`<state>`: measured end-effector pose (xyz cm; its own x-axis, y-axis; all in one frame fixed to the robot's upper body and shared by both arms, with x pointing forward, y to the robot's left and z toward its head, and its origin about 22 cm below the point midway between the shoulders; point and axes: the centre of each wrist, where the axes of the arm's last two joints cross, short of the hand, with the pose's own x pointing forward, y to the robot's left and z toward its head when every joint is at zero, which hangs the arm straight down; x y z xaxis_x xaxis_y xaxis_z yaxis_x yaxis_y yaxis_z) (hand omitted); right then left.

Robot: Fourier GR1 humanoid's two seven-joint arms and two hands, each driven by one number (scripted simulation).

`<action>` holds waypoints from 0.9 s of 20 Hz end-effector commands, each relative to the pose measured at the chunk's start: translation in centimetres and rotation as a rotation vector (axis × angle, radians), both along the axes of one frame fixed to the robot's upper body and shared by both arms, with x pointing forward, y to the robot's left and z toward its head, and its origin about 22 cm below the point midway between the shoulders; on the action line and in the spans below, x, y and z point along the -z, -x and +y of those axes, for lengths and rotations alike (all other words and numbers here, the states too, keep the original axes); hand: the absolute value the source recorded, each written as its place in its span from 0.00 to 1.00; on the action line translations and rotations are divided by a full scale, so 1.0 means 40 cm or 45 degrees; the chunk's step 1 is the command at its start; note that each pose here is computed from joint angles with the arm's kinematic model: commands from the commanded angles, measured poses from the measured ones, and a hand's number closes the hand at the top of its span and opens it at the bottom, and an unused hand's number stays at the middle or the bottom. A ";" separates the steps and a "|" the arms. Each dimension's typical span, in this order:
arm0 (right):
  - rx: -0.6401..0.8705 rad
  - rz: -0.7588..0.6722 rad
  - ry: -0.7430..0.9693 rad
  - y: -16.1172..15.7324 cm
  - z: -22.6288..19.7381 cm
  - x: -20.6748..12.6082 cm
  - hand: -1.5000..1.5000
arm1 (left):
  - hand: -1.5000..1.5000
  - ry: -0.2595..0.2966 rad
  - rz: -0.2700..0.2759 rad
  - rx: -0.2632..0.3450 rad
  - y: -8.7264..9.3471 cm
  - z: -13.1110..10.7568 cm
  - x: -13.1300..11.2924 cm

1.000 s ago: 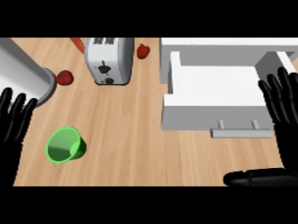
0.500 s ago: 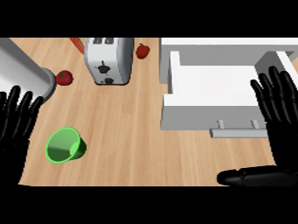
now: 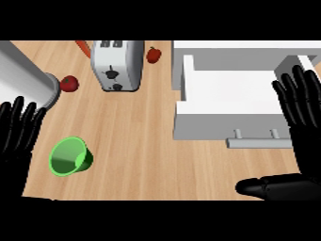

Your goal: Pick up the cup, place it into the drawer and close the drawer

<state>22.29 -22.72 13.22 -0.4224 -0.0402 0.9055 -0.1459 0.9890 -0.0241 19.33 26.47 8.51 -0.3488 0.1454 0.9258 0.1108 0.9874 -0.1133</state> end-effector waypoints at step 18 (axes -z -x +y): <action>-0.010 -0.013 0.001 0.012 -0.034 -0.032 0.00 | 0.00 -0.046 0.190 -0.163 0.035 0.126 0.226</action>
